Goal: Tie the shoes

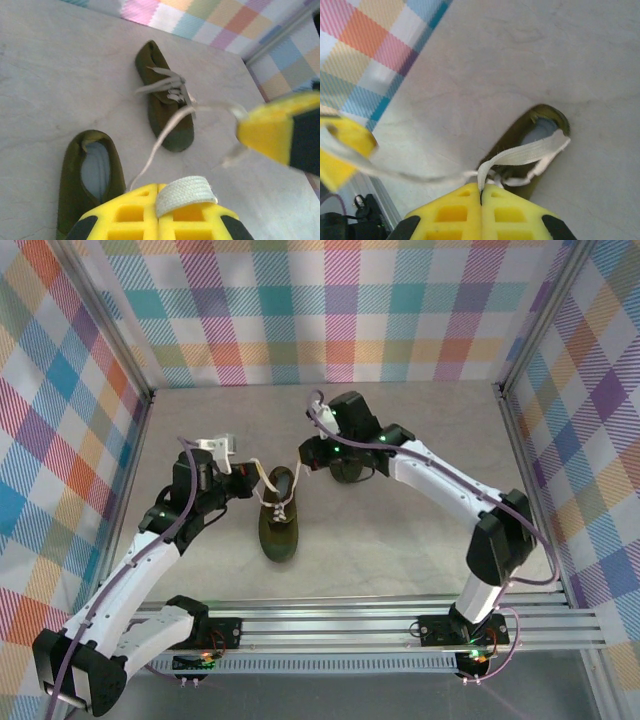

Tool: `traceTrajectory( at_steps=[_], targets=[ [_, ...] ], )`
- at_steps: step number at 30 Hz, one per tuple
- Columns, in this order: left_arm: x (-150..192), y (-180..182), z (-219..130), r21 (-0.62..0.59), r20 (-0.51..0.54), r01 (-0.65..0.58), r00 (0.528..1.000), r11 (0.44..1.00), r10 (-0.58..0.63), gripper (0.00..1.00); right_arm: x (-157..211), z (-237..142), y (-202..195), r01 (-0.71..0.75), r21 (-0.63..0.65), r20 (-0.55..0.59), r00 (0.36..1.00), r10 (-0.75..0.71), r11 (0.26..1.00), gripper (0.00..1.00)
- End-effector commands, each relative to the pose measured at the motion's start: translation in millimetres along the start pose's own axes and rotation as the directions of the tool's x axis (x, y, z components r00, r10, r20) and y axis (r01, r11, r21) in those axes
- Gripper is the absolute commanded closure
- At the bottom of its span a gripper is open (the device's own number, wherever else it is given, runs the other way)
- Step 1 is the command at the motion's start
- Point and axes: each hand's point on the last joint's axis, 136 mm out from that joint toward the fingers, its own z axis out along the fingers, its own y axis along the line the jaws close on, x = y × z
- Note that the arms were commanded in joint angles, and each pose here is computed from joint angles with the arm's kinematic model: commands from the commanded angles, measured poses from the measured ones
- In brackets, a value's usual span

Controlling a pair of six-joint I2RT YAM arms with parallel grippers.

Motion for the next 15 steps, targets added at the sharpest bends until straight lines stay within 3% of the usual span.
traceTrajectory(
  at_steps=[1, 4, 7, 11, 15],
  targets=[
    [6, -15, 4, 0.108, -0.017, -0.054, 0.998, 0.993, 0.056, 1.0, -11, -5, 31, 0.053, -0.125, -0.004, 0.999, -0.054, 0.991, 1.0],
    [7, -18, 12, 0.114, -0.041, -0.041, 0.998, 0.993, 0.045, 1.0, -15, -12, 27, 0.061, -0.084, 0.028, 0.998, -0.059, 0.995, 1.0],
    [-4, -1, 15, 0.004, -0.01, 0.018, 1.0, 1.0, -0.018, 1.0, -9, -22, 23, 0.071, -0.059, 0.052, 0.996, -0.068, 0.996, 1.0],
    [-28, 8, 8, -0.072, 0.087, 0.096, 0.992, 0.993, -0.089, 1.0, 12, -32, 8, 0.052, 0.009, 0.055, 0.997, -0.053, 0.999, 1.0],
    [-41, 4, 10, -0.084, 0.085, 0.179, 0.981, 0.98, -0.172, 1.0, 39, -36, 7, 0.078, -0.022, 0.025, 0.997, -0.077, 0.997, 1.0]
  ],
)
